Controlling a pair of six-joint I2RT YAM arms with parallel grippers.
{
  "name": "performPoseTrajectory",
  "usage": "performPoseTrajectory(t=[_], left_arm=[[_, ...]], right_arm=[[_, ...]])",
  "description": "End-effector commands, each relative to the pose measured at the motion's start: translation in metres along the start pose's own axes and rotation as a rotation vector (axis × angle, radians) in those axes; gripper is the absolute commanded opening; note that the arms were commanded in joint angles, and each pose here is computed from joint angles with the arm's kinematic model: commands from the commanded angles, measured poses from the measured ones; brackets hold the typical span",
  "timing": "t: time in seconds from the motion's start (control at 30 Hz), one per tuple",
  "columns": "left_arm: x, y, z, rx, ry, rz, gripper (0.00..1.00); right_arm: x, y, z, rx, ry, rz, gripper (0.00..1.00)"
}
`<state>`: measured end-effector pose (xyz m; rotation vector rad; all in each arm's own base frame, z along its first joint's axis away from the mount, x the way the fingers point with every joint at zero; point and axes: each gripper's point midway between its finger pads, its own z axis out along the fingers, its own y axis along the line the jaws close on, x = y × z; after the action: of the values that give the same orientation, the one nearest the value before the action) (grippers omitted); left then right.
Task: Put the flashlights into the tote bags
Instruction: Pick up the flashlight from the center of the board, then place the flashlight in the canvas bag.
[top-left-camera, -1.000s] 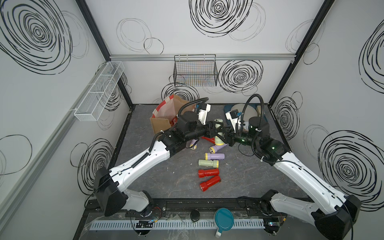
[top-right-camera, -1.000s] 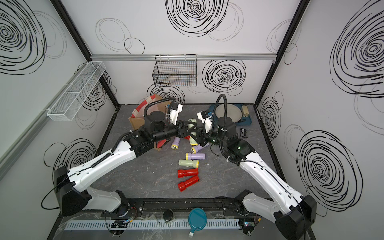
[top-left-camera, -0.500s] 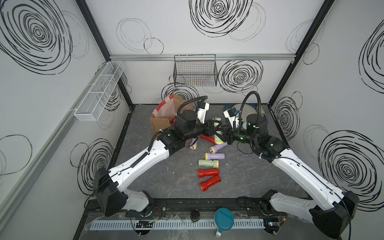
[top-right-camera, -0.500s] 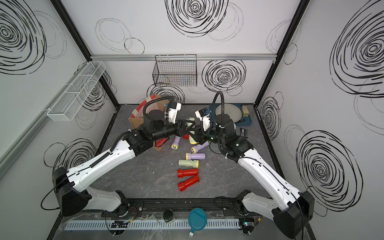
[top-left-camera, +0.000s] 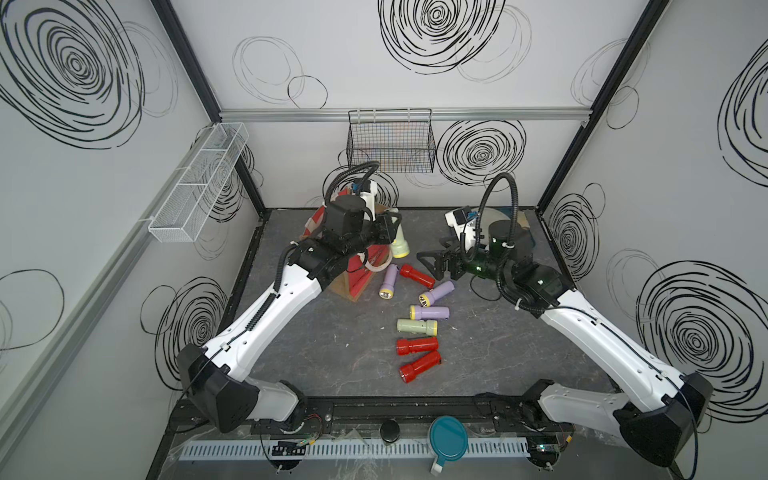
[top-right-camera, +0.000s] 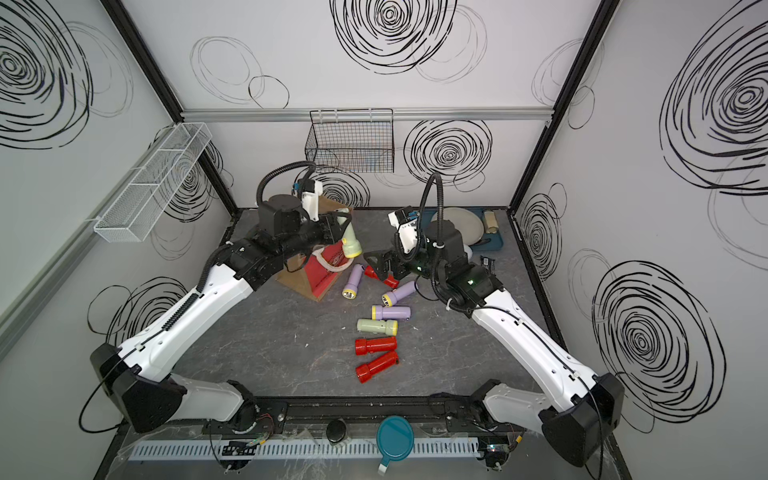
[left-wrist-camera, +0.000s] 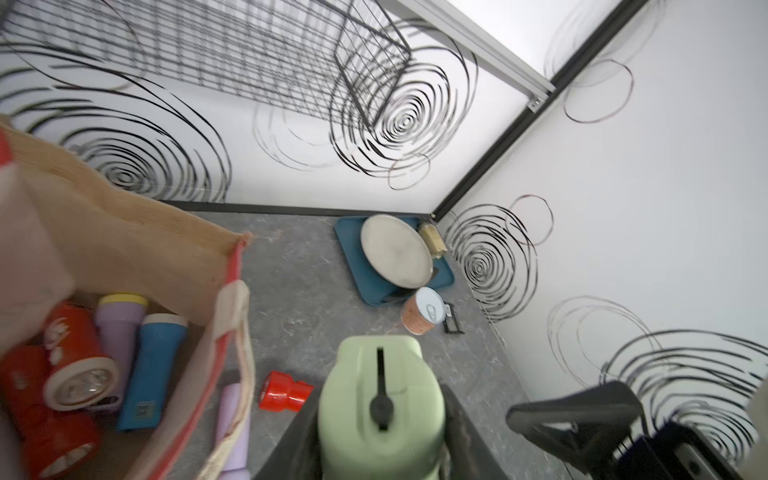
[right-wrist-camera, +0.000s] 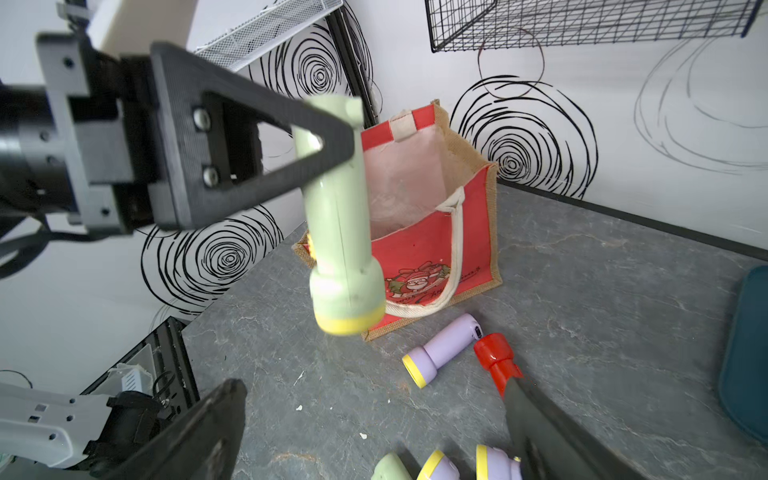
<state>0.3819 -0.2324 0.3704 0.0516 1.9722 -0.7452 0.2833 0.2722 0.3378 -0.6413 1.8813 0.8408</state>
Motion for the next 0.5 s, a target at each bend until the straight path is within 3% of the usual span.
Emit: performPoseTrajectory(t=[0.0,0.27,0.47], left_arm=[[-0.038,0.013,-0.009,-0.048,-0.096,0.02,0.0],[-0.081,0.057,-0.01,-0.245,-0.16,0.07,0.0],[-0.096,0.084,0.003,-0.391,-0.153,0.104,0.0]], right_arm=[[-0.004,-0.008,-0.002,0.057,0.008,0.022,1.0],[0.002,-0.029,0.002,0.147,0.055,0.049,1.0],[0.007,-0.037,0.003,0.187,0.083,0.061,1.0]])
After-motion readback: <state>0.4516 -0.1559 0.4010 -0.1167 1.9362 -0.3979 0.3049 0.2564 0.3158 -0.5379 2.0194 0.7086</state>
